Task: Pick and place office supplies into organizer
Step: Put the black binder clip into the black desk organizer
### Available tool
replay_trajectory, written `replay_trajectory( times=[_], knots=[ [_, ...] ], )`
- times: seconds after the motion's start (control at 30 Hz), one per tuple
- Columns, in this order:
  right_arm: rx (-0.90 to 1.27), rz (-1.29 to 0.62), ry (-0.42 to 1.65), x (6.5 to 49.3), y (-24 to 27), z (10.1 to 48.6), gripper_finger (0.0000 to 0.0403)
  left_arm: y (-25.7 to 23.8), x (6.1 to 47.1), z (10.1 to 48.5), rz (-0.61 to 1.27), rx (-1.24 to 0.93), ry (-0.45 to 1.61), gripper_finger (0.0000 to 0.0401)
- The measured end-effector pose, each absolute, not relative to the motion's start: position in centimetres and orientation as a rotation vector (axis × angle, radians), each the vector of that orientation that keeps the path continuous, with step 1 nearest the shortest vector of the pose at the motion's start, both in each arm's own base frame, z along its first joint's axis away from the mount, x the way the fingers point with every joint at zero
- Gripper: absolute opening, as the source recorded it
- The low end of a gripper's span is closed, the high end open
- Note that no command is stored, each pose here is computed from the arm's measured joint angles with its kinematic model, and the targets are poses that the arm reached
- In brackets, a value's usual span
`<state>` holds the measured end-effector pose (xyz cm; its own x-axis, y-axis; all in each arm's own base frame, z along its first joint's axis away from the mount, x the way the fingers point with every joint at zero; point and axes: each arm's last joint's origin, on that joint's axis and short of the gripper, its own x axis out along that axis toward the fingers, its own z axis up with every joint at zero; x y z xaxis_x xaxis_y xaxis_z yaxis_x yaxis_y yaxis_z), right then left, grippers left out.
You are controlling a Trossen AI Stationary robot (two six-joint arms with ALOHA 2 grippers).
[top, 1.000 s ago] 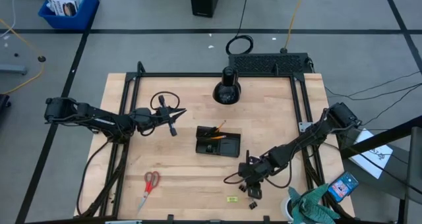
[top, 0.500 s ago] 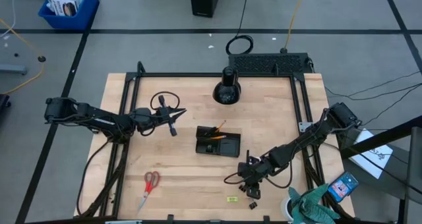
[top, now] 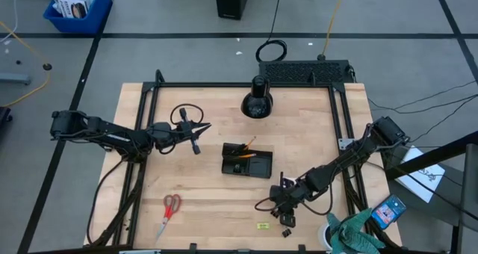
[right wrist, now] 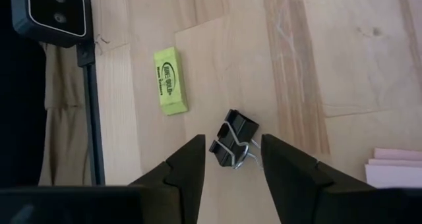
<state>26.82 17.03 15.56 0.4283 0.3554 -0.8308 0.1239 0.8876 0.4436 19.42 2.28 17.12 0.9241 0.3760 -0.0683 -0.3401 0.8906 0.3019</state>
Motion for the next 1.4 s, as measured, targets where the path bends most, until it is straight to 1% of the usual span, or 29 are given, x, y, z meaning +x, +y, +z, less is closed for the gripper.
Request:
replay_trajectory(
  times=[0.4,0.6,0.7,0.9,1.2,1.4],
  knots=[
    [0.514,0.132,1.142,26.3,16.9,14.5,0.0139,2.3,19.4,17.1,0.373,0.292,0.127,0.0031],
    [0.526,0.147,1.113,26.2,16.8,14.1,0.0139,2.3,19.4,17.1,0.373,0.292,0.127,0.0031],
    [0.533,0.152,1.112,26.2,16.9,14.1,0.0134,2.3,19.4,17.1,0.373,0.291,0.126,0.0031],
    [0.529,0.152,1.117,26.1,16.8,14.1,0.0099,2.3,19.4,17.1,0.373,0.291,0.126,0.0031],
    [0.528,0.158,1.117,26.1,16.9,14.1,0.0011,2.3,19.4,17.1,0.373,0.292,0.126,0.0031],
    [0.527,0.163,1.112,26.2,16.9,14.2,0.0003,2.3,19.4,17.1,0.373,0.292,0.126,0.0031]
  ],
)
